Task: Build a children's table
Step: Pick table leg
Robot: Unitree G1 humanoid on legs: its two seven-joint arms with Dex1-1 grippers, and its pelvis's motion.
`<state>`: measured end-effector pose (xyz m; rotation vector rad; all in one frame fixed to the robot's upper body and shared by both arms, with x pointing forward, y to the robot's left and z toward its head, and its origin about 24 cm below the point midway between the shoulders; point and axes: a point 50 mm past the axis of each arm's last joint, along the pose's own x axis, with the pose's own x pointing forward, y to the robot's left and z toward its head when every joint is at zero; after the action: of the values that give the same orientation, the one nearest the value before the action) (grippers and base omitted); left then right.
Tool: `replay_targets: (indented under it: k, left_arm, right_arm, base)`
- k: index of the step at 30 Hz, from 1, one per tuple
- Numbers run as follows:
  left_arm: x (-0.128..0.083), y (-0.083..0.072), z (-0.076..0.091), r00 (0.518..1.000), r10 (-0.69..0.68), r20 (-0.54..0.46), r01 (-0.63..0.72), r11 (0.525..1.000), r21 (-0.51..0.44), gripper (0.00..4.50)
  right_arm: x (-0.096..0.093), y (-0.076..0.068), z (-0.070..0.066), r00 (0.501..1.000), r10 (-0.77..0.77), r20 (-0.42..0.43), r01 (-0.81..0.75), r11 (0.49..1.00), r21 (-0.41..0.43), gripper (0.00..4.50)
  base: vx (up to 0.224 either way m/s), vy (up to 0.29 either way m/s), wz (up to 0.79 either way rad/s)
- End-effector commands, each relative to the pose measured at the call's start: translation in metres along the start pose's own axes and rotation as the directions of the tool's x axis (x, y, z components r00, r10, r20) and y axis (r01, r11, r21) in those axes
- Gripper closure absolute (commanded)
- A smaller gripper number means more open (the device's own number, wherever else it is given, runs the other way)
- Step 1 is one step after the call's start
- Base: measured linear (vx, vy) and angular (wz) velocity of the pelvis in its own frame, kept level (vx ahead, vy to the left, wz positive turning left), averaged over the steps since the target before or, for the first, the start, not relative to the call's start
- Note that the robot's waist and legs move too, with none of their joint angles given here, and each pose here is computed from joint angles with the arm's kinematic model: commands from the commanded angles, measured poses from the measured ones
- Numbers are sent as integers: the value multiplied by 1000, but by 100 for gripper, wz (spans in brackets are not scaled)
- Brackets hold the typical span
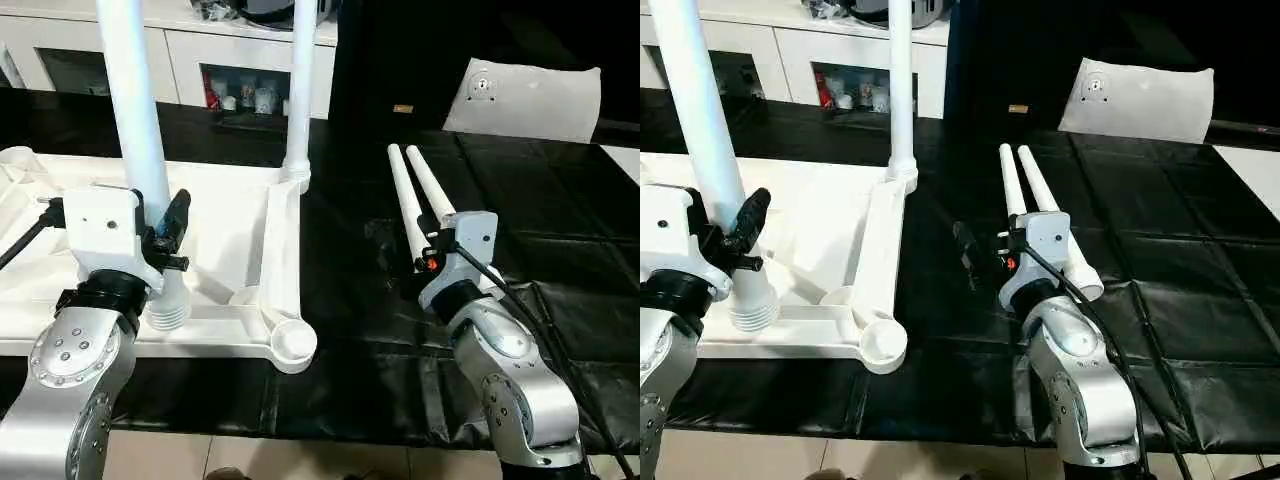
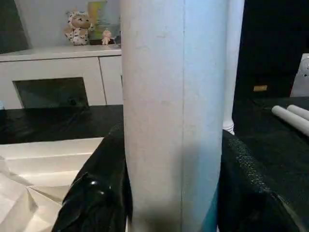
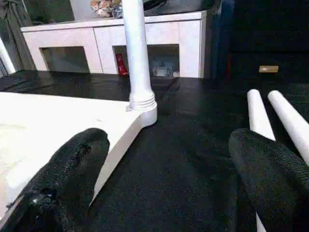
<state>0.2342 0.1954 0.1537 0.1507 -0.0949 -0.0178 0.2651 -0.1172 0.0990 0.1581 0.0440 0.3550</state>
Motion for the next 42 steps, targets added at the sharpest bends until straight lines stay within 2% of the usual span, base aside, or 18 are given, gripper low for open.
replay_targets:
  k: [1,42]
  left_arm:
    - [-1,0,1,1000,3,9,-3,1000,0,264]
    - [-1,0,1,1000,3,9,-3,1000,0,264]
  right_arm:
    - [2,-1,3,1000,-8,7,8,1000,-7,13]
    - [2,-1,3,1000,-8,7,8,1000,-7,13]
  base:
    - [0,0,0]
    - [0,0,0]
